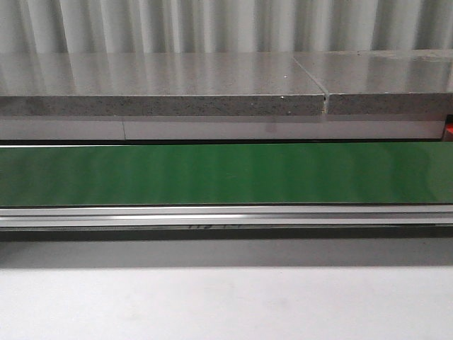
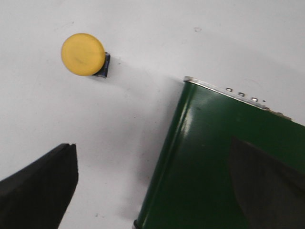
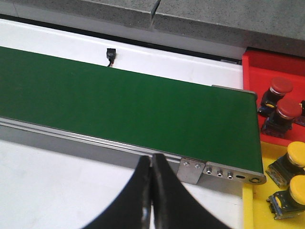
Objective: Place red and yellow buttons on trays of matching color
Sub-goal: 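Set the red button on the belt start and open the left gripper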
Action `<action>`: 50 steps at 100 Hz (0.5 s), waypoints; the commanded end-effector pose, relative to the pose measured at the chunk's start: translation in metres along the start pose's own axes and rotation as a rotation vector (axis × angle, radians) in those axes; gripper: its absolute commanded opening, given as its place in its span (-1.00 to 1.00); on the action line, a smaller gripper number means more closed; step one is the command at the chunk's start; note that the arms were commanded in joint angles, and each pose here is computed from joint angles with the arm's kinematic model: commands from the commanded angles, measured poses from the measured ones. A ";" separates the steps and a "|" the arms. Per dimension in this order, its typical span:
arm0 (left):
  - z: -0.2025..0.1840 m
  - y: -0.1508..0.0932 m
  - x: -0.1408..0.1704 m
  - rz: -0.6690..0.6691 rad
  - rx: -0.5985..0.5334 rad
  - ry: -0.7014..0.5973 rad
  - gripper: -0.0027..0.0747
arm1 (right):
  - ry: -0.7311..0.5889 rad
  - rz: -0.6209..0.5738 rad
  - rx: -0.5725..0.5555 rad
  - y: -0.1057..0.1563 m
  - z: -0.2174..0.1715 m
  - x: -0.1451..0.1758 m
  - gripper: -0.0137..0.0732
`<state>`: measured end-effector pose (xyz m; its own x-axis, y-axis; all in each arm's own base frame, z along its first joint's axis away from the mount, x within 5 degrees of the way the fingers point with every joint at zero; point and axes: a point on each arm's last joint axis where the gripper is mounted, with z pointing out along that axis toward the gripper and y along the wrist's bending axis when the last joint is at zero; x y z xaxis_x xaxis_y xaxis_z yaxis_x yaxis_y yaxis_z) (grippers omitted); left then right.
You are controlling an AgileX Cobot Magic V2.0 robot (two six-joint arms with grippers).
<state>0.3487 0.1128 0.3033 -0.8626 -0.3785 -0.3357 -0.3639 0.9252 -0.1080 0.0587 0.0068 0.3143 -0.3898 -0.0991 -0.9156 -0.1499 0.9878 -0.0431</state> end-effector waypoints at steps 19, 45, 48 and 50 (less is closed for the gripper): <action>0.012 0.021 -0.017 -0.050 -0.032 -0.075 0.67 | -0.089 -0.014 0.004 -0.001 -0.003 -0.013 -0.84; 0.051 0.026 -0.031 -0.056 -0.037 -0.116 0.67 | -0.089 -0.014 0.004 -0.001 -0.003 -0.013 -0.84; 0.056 0.027 -0.032 -0.055 -0.040 -0.114 0.67 | -0.089 -0.014 0.004 -0.001 -0.003 -0.013 -0.84; 0.057 0.027 -0.032 -0.055 -0.040 -0.120 0.67 | -0.089 -0.014 0.004 -0.001 -0.003 -0.013 -0.84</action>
<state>0.3813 0.1478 0.2365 -0.8453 -0.4206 -0.3296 -0.4187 0.9046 -0.0804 0.0587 0.0068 0.3143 -0.3898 -0.0991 -0.9156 -0.1499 0.9878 -0.0431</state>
